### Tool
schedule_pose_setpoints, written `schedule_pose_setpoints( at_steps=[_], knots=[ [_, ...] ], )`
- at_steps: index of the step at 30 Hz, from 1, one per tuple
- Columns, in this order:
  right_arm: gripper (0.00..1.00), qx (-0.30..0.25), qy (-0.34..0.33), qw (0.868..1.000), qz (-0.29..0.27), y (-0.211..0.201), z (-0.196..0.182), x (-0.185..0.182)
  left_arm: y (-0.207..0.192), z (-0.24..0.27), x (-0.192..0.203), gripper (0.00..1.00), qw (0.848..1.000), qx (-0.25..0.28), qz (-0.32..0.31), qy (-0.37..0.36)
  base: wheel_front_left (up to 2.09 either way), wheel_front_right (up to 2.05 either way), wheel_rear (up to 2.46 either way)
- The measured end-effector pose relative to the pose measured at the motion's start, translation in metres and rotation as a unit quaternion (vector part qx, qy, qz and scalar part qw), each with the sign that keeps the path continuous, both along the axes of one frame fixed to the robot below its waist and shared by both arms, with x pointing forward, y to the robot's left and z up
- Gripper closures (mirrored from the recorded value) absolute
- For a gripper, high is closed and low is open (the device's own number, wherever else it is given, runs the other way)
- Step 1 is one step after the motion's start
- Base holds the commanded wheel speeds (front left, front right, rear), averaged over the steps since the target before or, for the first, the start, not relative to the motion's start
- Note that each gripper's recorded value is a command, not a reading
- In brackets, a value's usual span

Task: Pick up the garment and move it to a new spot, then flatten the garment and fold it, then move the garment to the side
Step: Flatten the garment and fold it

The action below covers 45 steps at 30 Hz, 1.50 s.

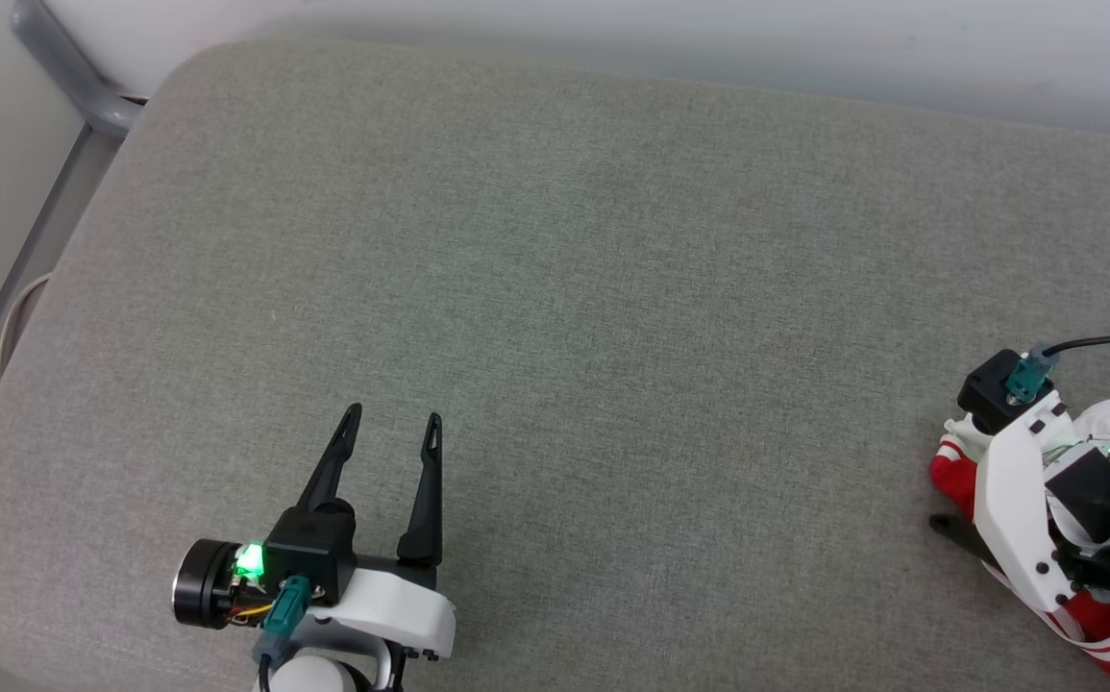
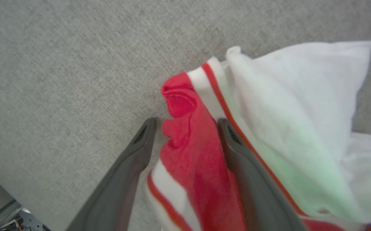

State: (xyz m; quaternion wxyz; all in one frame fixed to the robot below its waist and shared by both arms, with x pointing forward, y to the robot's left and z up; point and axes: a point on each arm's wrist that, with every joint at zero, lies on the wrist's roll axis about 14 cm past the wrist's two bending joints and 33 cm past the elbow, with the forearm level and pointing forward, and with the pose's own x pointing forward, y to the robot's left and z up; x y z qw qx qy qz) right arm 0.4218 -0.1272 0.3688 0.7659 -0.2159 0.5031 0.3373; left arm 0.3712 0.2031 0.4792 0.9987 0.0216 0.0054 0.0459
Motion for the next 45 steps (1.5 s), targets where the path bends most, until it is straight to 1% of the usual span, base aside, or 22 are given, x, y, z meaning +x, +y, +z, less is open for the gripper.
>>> schedule_pose_setpoints(
  at_steps=[3,4,5,8,11,14,15,16,17,18,20,23,29,33,37,39,42,45],
  knots=[
    [0.00,0.020,-0.011,1.000,-0.007,0.005,0.001,0.003,0.002,0.001,0.000,0.00,1.000,0.000,0.004,-0.001,0.00,0.00,0.00],
    [0.61,0.031,-0.021,0.999,-0.009,0.007,0.005,0.006,0.002,0.001,0.000,0.00,1.000,0.000,0.005,-0.002,0.00,0.00,0.00],
    [1.00,0.044,-0.034,0.998,-0.011,0.011,0.010,0.010,0.002,0.002,-0.001,0.00,1.000,0.000,0.005,-0.003,0.00,0.00,0.00],
    [1.00,0.084,-0.079,0.993,-0.025,0.017,0.028,0.023,-0.001,0.005,-0.001,0.00,1.000,-0.001,0.000,-0.008,0.00,0.00,0.00],
    [1.00,0.132,-0.146,0.979,-0.049,0.018,0.062,0.047,-0.004,0.011,-0.001,0.00,1.000,-0.001,-0.005,-0.017,0.00,0.00,0.00],
    [1.00,0.176,-0.209,0.959,-0.071,0.015,0.098,0.068,-0.007,0.013,-0.004,0.00,1.000,-0.001,-0.009,-0.022,0.00,0.00,0.00],
    [1.00,0.211,-0.261,0.938,-0.083,0.015,0.129,0.082,-0.008,0.015,-0.006,0.00,1.000,-0.003,-0.013,-0.024,0.00,0.00,0.00],
    [1.00,0.222,-0.277,0.931,-0.085,0.016,0.139,0.087,-0.008,0.016,-0.006,0.00,1.000,-0.002,-0.013,-0.026,0.00,0.00,0.00],
    [1.00,0.232,-0.290,0.925,-0.085,0.019,0.148,0.092,-0.008,0.017,-0.007,0.00,1.000,-0.002,-0.012,-0.027,0.00,0.00,0.00],
    [1.00,0.232,-0.290,0.925,-0.085,0.019,0.148,0.092,-0.008,0.017,-0.007,0.00,1.000,-0.002,-0.012,-0.027,0.00,0.00,0.00],
    [1.00,0.255,-0.315,0.911,-0.081,0.029,0.166,0.101,-0.006,0.018,-0.008,0.00,1.000,-0.001,-0.009,-0.028,0.00,0.00,0.00],
    [1.00,0.279,-0.340,0.896,-0.056,0.055,0.187,0.110,-0.003,0.019,-0.010,0.00,1.000,-0.001,-0.003,-0.029,0.00,0.00,0.00],
    [1.00,0.315,-0.338,0.886,0.027,0.138,0.193,0.106,0.008,0.015,-0.014,0.00,1.000,-0.006,0.018,-0.022,0.00,0.00,0.00],
    [1.00,0.331,-0.311,0.886,0.095,0.199,0.178,0.085,0.016,0.015,-0.015,0.00,0.999,-0.007,0.035,-0.020,0.00,0.00,0.00],
    [1.00,0.330,-0.270,0.889,0.165,0.247,0.146,0.050,0.024,0.011,-0.018,0.00,0.999,-0.010,0.052,-0.014,0.00,0.00,0.00],
    [1.00,0.329,-0.250,0.888,0.200,0.264,0.129,0.029,0.027,0.010,-0.018,0.00,0.998,-0.009,0.057,-0.012,0.00,0.00,0.00],
    [1.00,0.319,-0.207,0.888,0.259,0.283,0.097,-0.014,0.030,0.009,-0.020,0.00,0.998,-0.010,0.064,-0.009,0.00,0.00,0.00],
    [1.00,0.317,-0.159,0.891,0.282,0.288,0.072,-0.051,0.033,0.008,-0.021,0.00,0.997,-0.011,0.071,-0.008,0.00,0.00,0.00]
  ],
)
